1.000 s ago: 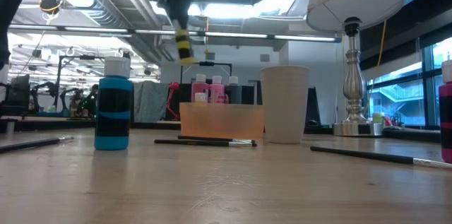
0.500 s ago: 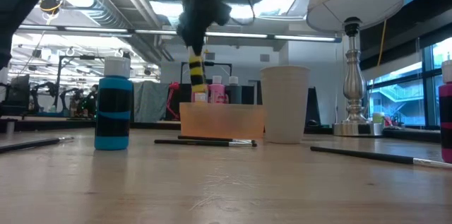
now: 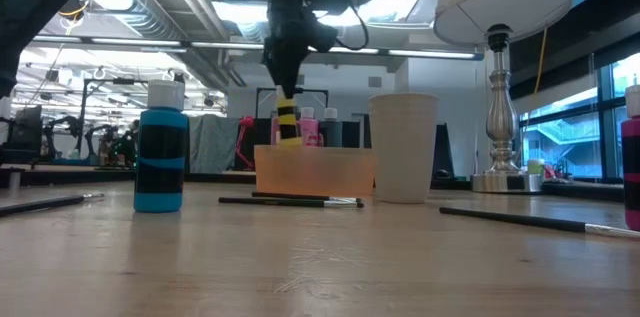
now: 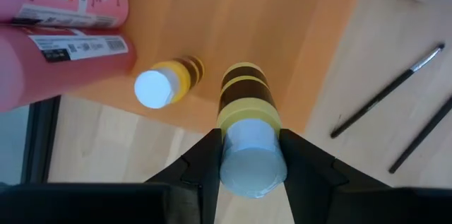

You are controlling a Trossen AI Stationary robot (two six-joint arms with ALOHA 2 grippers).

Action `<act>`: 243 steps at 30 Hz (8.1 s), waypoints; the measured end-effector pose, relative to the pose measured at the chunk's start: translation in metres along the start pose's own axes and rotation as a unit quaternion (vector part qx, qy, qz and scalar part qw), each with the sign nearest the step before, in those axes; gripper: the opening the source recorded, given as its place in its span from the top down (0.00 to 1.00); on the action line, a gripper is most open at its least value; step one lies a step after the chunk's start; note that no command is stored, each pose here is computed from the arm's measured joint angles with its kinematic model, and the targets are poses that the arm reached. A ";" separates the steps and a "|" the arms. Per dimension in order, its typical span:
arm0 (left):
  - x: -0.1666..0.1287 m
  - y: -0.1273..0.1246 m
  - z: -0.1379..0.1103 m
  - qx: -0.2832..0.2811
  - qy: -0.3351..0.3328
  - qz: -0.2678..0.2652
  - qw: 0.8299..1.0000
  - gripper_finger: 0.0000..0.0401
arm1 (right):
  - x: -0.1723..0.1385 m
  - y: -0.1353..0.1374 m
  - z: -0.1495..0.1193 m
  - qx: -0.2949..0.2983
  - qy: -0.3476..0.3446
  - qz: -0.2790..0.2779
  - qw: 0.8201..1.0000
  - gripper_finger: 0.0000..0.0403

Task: Pick & Place Paint Supplies
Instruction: Put the light yellow paint bottle into the orange bin, then put the black paint brush into the light brown cup

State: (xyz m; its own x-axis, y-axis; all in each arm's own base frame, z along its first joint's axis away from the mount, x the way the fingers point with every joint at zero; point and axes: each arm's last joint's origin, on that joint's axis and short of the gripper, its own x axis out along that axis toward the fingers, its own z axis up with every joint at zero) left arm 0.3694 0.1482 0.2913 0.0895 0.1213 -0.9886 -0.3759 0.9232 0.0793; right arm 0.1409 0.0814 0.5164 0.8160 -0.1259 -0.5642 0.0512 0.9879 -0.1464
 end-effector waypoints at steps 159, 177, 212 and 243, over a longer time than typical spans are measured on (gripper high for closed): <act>0.070 0.059 0.016 -0.017 0.065 0.031 0.997 0.59 | 0.013 -0.001 0.003 0.009 0.024 -0.006 1.000 0.54; 0.068 0.054 0.014 -0.006 0.082 0.080 0.993 0.59 | 0.013 -0.001 0.003 0.019 0.024 -0.005 1.000 0.54; -0.137 0.030 -0.092 -0.138 -0.145 -0.029 0.979 0.59 | 0.013 -0.001 0.003 -0.034 0.023 -0.005 0.999 0.54; -0.137 -0.099 -0.157 -0.369 -0.069 -0.068 0.925 0.64 | 0.013 0.001 0.003 -0.079 0.032 0.027 0.996 0.54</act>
State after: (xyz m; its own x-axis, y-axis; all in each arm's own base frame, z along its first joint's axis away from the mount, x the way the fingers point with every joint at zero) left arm 0.2500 -0.0171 0.3988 0.2804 0.1147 -0.9530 -0.8743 0.4404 -0.2042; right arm 0.1531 0.0809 0.5111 0.7765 -0.0840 -0.6245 -0.0864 0.9676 -0.2374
